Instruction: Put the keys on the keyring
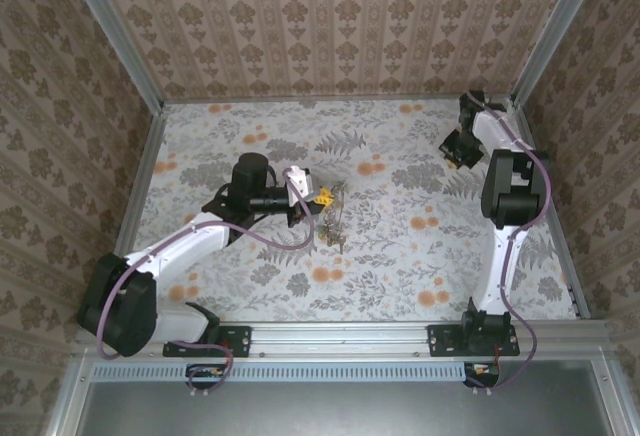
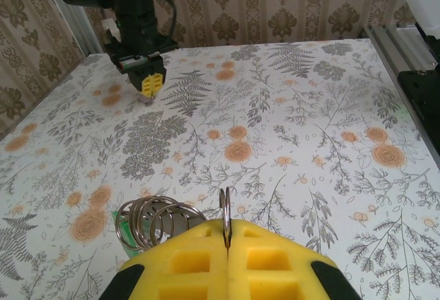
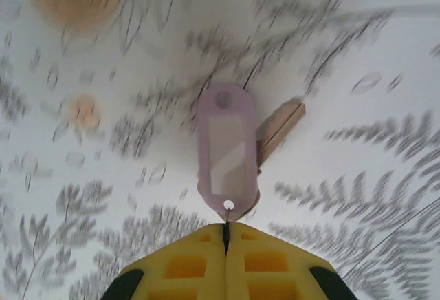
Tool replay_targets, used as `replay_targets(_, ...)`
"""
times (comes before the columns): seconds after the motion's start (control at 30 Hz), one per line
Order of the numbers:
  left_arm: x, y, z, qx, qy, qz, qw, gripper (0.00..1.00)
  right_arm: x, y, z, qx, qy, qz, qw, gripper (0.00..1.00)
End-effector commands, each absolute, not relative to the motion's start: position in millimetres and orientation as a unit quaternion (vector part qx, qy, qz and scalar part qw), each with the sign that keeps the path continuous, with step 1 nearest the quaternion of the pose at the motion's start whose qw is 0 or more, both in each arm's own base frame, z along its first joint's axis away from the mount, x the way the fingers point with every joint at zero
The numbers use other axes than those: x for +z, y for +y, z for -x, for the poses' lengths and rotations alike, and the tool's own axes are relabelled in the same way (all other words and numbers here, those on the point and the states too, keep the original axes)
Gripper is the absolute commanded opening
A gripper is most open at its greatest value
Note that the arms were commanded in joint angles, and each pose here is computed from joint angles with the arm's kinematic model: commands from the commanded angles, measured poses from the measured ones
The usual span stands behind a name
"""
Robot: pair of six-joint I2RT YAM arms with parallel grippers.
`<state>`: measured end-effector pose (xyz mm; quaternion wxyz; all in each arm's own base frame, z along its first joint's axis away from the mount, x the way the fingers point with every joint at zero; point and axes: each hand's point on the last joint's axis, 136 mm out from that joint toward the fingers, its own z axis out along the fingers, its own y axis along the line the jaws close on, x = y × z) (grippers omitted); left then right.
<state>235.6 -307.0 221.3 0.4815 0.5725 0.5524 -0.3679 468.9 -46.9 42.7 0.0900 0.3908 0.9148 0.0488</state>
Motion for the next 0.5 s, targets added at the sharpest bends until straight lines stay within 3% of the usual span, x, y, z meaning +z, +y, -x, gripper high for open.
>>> replay_targets(0.0,232,-299,-231,-0.358,0.540,-0.576,0.499,0.00,62,-2,-464,0.120,0.930,-0.330,0.109,0.00)
replay_targets(0.23,222,-288,-226,-0.351,0.560,-0.569,0.490,0.00,40,43,-424,0.117,0.960,-0.242,0.073,0.00)
replay_targets(0.47,221,-287,-225,-0.351,0.562,-0.567,0.489,0.00,33,46,-414,0.112,0.966,-0.221,0.069,0.02)
